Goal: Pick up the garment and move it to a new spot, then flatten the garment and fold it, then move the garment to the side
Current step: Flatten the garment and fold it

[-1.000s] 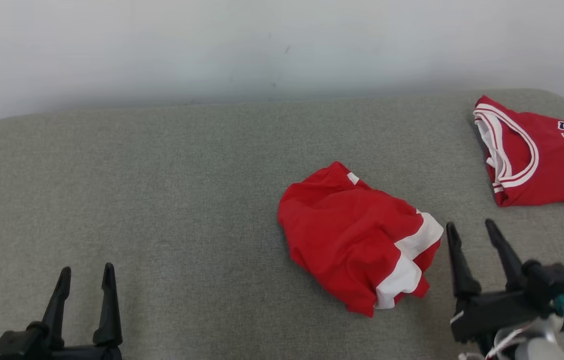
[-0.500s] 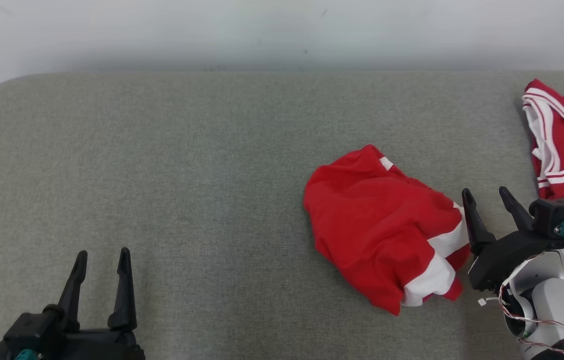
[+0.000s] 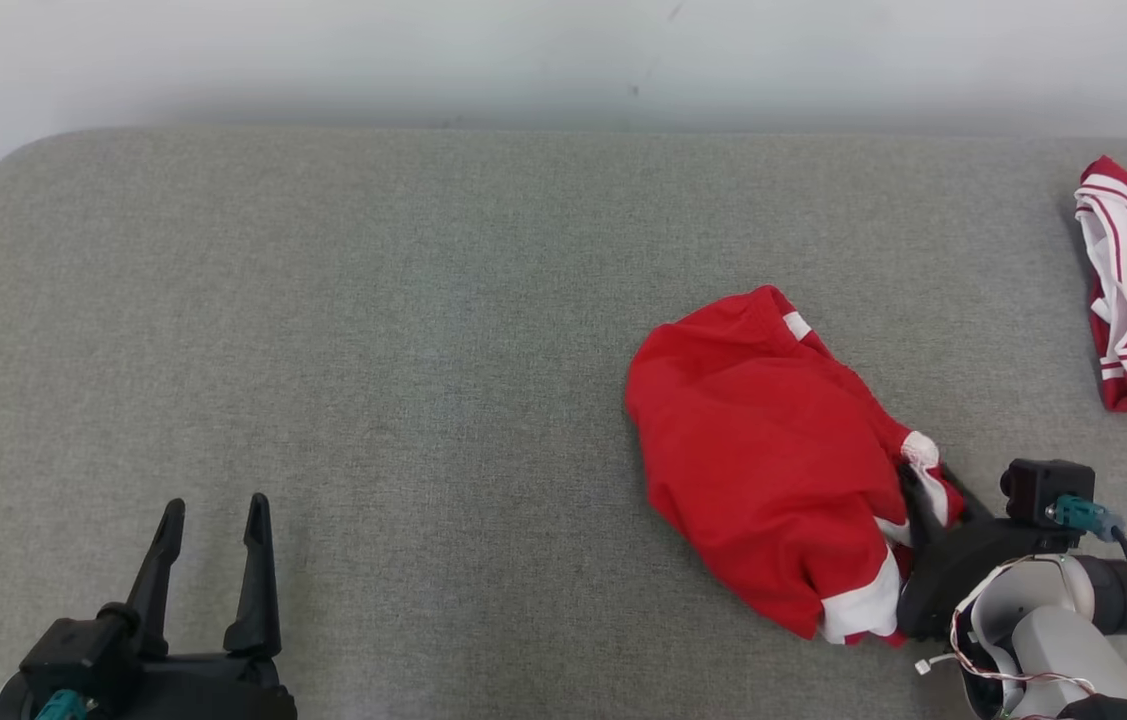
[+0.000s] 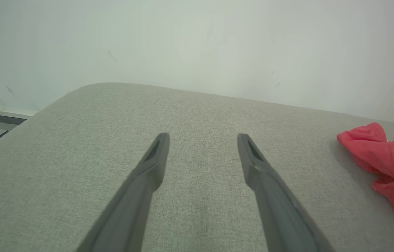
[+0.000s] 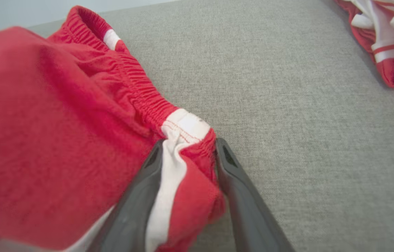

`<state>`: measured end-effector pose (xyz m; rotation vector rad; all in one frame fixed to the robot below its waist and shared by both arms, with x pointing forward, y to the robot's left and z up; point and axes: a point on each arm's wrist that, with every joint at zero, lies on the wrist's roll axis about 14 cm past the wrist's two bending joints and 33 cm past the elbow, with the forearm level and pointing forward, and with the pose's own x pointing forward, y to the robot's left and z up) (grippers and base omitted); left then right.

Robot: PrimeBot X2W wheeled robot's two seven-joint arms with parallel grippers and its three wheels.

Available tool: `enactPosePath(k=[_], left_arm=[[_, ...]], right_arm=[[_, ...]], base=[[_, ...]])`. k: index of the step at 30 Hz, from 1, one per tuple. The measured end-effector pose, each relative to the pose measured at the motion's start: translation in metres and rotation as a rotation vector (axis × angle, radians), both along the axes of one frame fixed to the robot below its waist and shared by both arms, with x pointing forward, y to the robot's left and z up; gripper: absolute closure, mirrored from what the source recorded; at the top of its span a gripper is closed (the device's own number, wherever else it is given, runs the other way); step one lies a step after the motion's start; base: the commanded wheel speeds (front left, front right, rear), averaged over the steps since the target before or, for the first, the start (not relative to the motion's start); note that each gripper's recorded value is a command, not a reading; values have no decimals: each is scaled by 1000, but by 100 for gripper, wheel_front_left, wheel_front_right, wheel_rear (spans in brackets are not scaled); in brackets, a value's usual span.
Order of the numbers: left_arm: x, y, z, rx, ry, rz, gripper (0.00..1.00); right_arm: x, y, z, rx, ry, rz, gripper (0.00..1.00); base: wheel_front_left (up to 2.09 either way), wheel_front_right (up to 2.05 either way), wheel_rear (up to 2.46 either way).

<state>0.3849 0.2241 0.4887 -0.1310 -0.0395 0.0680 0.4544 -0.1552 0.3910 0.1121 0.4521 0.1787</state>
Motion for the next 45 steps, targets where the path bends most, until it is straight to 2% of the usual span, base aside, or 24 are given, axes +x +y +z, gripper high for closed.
enactPosePath(k=[8, 12, 16, 22, 26, 30, 34, 41, 42, 43, 44, 45], left_arm=[[0, -6, 7, -2, -21, -17, 0], [-2, -7, 11, -4, -35, -18, 0], [-5, -5, 15, -6, -46, -9, 0], [-14, 2, 22, -12, -66, 18, 0], [-22, 11, 25, -13, -76, 47, 0], [-32, 17, 27, -15, -81, 73, 0], [-39, 23, 27, -16, -82, 94, 0], [-46, 29, 26, -18, -80, 119, 0], [-47, 30, 25, -19, -78, 121, 0], [-47, 30, 24, -19, -75, 123, 0], [-47, 30, 23, -21, -71, 123, 0], [-47, 30, 22, -22, -69, 123, 0]], right_arm=[[3, -16, 18, -2, -84, -38, 100], [22, -35, 54, -40, -213, -57, 100], [43, -38, 103, -76, -363, -37, 100], [57, 13, 170, -83, -563, 105, 100], [45, 73, 187, -47, -615, 249, 100], [19, 138, 184, -7, -608, 413, 100], [-20, 196, 156, 51, -527, 567, 100], [-81, 241, 90, 96, -339, 727, 100], [-89, 244, 83, 99, -319, 747, 96], [-95, 248, 80, 111, -311, 764, 52], [-101, 252, 79, 121, -305, 783, 0], [-104, 255, 78, 136, -297, 787, 0]], base=[[0, 0, 0], [0, 0, 0], [0, 0, 0], [0, 0, 0], [0, 0, 0], [0, 0, 0], [0, 0, 0], [0, 0, 0], [0, 0, 0], [0, 0, 0], [0, 0, 0], [0, 0, 0]])
